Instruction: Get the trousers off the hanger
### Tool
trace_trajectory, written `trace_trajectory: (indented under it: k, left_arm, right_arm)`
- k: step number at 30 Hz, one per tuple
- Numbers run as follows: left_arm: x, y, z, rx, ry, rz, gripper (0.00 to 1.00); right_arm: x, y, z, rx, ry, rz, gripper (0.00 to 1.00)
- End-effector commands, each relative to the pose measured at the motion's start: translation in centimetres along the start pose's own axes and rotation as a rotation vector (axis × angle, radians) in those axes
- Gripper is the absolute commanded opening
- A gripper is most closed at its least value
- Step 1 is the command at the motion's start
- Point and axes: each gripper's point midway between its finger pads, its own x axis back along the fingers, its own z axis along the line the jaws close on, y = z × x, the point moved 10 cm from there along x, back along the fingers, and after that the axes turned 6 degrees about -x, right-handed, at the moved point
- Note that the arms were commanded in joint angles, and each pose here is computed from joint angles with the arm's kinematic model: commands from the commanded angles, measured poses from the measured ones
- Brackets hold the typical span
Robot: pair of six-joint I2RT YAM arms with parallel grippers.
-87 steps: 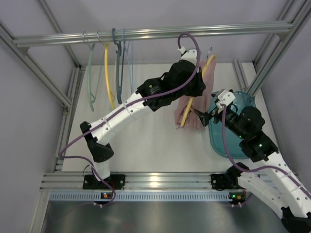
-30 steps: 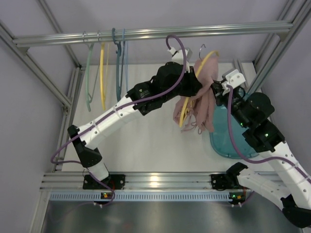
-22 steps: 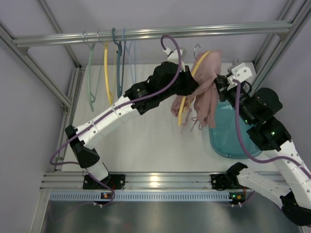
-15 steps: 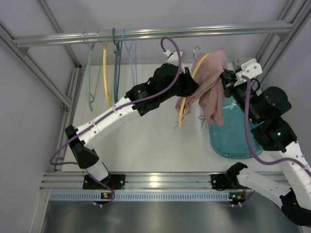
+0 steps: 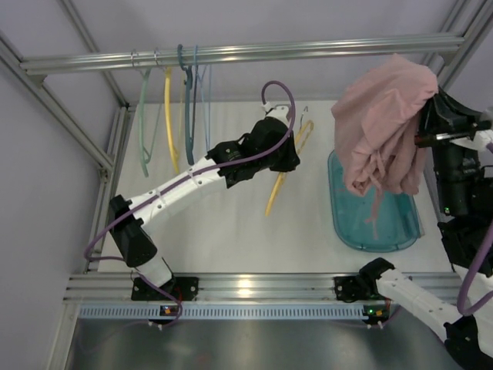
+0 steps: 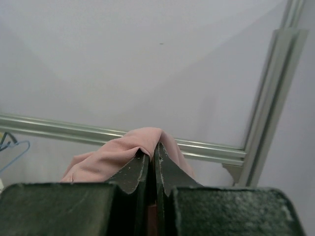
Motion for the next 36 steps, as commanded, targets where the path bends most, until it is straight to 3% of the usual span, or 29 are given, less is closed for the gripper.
trace_trajectory:
  k: [1, 10, 16, 23, 30, 33, 36]
  left_arm:
    - [1.4, 1.3, -0.5, -0.001, -0.056, -0.064, 0.0]
    - [4.1, 1.6, -0.6, -0.073, -0.109, -0.111, 0.0]
    - [5.6, 1.9, -0.3, -0.094, -0.097, -0.152, 0.0]
    - [8.2, 3.9, -0.3, -0.14, -0.082, -0.285, 0.0]
    - [10.6, 5.0, 0.6, -0.167, -0.008, -0.381, 0.0]
    - [11.1, 4.9, 0.9, -0.16, 0.002, -0.392, 0.0]
    - [11.5, 5.2, 0.9, -0.152, 0.011, -0.41, 0.0]
  right_arm:
    - [1.3, 4.1, -2.4, 0.005, -0.147, -0.171, 0.0]
    - [3.8, -0.2, -4.3, 0.215, -0.352, -0.039, 0.0]
    - [5.8, -4.9, -5.0, 0.334, -0.461, 0.125, 0.0]
    - [8.8, -14.5, -5.0, 0.435, -0.532, 0.423, 0.0]
    - [10.2, -23.8, -3.9, 0.529, -0.448, 0.635, 0.0]
    - [10.8, -27.6, -2.8, 0.463, -0.364, 0.784, 0.0]
    - [11.1, -29.8, -1.7, 0.368, -0.253, 0.844, 0.0]
